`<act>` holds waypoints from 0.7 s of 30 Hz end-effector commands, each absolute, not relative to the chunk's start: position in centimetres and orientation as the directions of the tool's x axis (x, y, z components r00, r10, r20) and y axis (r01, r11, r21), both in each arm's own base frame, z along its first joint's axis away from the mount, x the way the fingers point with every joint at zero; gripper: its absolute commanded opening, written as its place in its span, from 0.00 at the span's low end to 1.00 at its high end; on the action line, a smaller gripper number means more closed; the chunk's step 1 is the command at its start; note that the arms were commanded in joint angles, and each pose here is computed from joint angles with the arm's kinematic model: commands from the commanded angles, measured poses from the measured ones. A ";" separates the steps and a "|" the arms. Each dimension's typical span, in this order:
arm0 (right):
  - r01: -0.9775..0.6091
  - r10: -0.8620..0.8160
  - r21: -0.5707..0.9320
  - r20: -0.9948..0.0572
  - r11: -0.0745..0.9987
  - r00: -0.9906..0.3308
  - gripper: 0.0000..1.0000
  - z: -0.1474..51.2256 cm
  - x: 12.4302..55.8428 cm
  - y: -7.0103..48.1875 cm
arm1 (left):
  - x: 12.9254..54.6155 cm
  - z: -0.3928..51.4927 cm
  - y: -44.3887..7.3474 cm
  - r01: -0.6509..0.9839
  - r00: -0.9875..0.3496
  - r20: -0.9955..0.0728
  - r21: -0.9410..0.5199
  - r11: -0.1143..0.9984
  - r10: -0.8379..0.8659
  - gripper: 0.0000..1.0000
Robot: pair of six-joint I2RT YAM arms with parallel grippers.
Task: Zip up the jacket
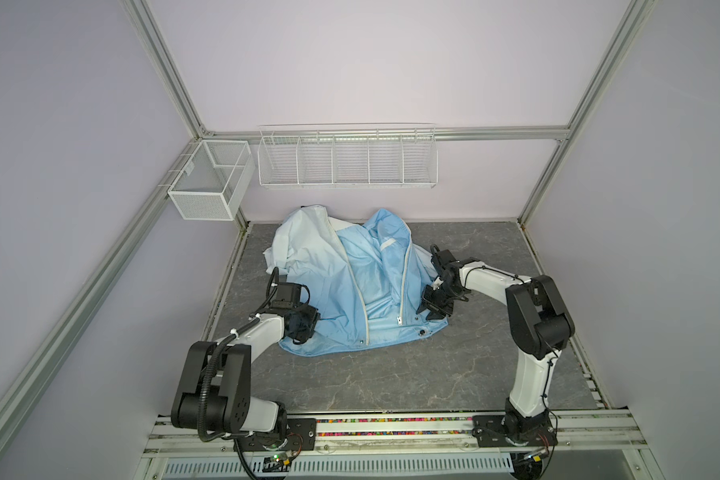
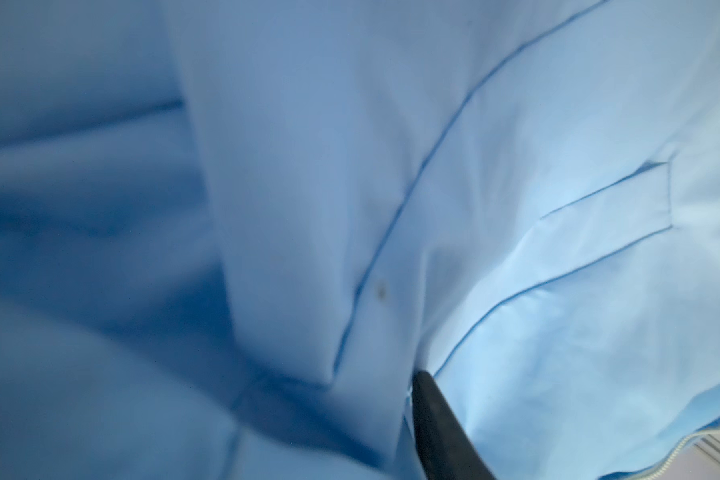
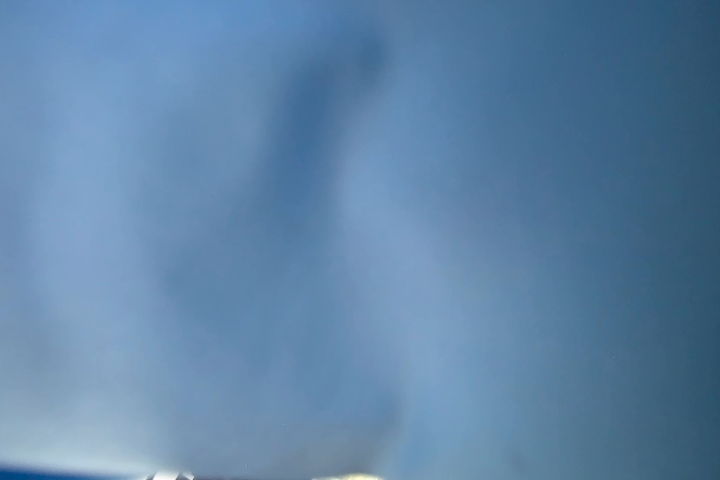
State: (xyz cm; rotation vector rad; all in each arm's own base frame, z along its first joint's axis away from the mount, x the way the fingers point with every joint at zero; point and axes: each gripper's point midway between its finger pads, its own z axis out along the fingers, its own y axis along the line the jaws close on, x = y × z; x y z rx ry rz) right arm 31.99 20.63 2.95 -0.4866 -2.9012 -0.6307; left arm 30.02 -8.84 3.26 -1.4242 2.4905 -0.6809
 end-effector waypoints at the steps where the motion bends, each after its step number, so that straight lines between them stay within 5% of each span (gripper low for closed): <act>1: 0.276 0.255 0.401 0.107 0.874 -0.961 0.48 5.7 32.5 20.4 | 29.1 4.9 -7.8 -0.744 -0.582 0.006 -0.406 0.530 -0.813 0.40; 13: 0.020 0.065 0.515 -0.070 0.857 -0.995 0.56 13.7 30.5 25.5 | 28.9 16.9 -12.0 -0.454 -0.680 -0.214 -0.628 0.632 -0.702 0.50; 21: -0.005 -0.033 0.667 0.029 0.745 -0.999 0.57 12.2 28.1 32.9 | 23.3 14.4 -14.5 -0.515 -0.692 -0.086 -0.637 0.573 -0.717 0.55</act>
